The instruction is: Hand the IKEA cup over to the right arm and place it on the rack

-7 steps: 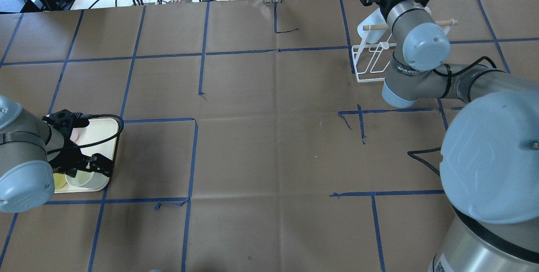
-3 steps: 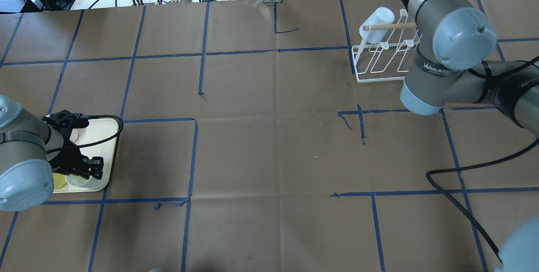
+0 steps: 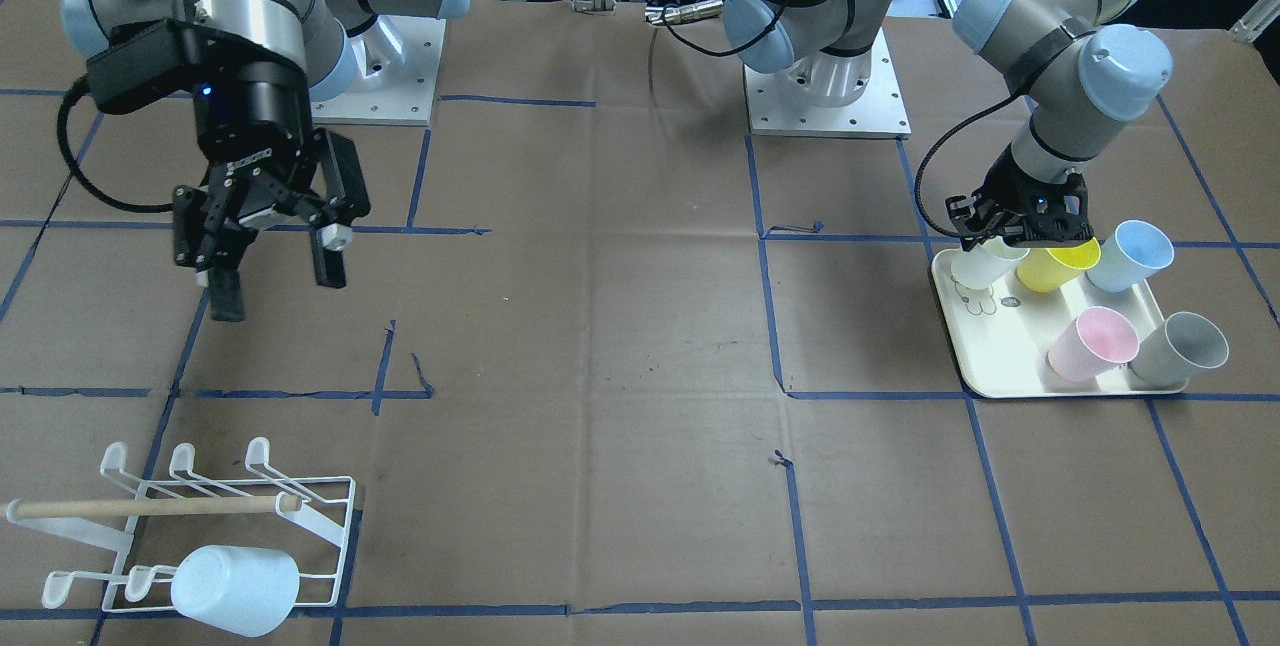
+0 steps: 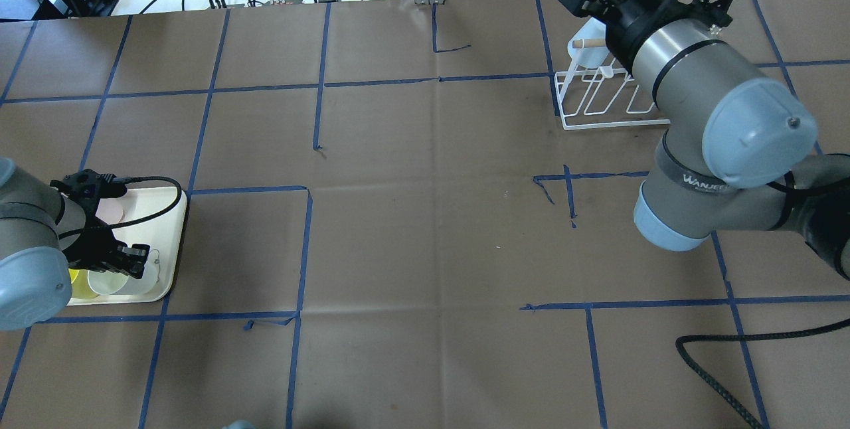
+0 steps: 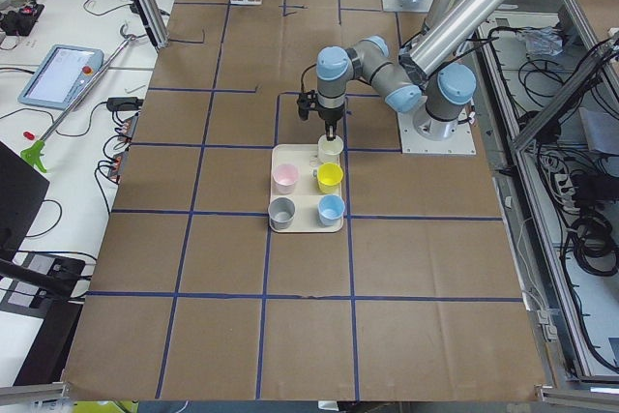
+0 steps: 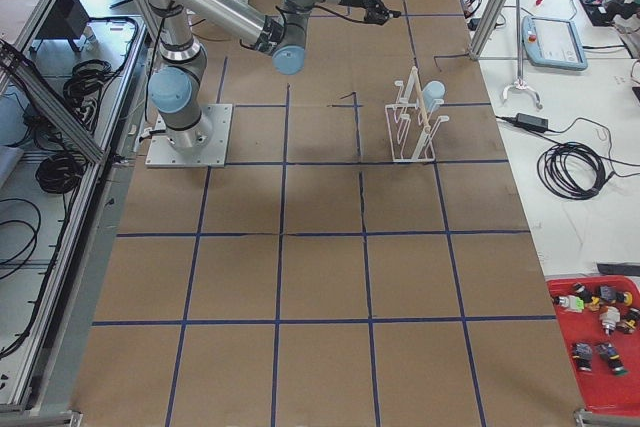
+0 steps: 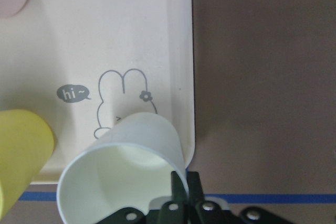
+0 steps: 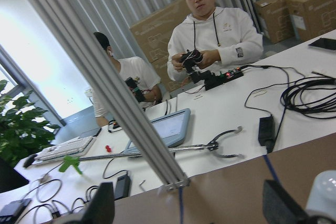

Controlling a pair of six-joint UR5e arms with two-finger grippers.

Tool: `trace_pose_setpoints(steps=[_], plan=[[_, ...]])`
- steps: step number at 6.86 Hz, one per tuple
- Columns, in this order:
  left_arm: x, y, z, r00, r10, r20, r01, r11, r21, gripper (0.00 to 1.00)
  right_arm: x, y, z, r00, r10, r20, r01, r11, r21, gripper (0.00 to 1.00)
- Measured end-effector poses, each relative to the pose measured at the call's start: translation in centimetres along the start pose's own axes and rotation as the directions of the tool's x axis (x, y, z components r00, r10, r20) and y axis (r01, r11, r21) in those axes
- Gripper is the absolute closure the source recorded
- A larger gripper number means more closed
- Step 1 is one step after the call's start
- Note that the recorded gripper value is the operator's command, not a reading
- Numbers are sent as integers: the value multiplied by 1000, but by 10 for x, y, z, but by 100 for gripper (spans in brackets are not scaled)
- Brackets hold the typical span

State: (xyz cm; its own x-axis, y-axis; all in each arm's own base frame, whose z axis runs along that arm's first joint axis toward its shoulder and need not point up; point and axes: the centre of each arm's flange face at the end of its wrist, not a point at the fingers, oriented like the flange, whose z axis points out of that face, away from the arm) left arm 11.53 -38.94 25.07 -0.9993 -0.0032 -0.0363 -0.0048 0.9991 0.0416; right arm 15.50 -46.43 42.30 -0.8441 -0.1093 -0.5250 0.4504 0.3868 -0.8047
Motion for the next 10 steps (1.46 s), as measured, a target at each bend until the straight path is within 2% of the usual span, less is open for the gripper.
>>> trace_pose_setpoints(steps=[1,2,3,4,5,6,7,8,9,10], plan=[[-5,-10,-18,1000,2,-2,-2,1000,11,100,-20,17,-10,990,123,74,-119,991,-59,0],[-9,-26,-46,1000,12,-22,-11,1000,21,100,-33,34,-19,957,268,107,-255,959,-122,0],[-6,-47,-83,998,38,-47,-37,999,30,100,-40,47,-28,910,398,114,-376,910,-173,0],[5,-69,-126,995,80,-58,-78,996,39,100,-43,58,-37,861,493,124,-463,861,-209,0],[21,-90,-165,989,130,-65,-126,990,57,100,-43,66,-44,811,569,133,-534,814,-228,0],[42,-109,-196,980,181,-82,-173,980,95,100,-43,72,-51,748,650,135,-612,753,-241,0],[67,-125,-220,964,233,-125,-212,964,161,100,-44,75,-55,674,727,131,-686,682,-254,0],[91,-134,-236,939,278,-203,-227,943,243,100,-46,77,-58,609,784,123,-740,617,-267,0],[111,-140,-248,901,324,-287,-221,914,340,100,-48,78,-59,553,826,108,-781,559,-279,0],[127,-145,-258,858,384,-342,-211,870,446,100,-49,79,-59,508,856,91,-810,511,-286,0]])
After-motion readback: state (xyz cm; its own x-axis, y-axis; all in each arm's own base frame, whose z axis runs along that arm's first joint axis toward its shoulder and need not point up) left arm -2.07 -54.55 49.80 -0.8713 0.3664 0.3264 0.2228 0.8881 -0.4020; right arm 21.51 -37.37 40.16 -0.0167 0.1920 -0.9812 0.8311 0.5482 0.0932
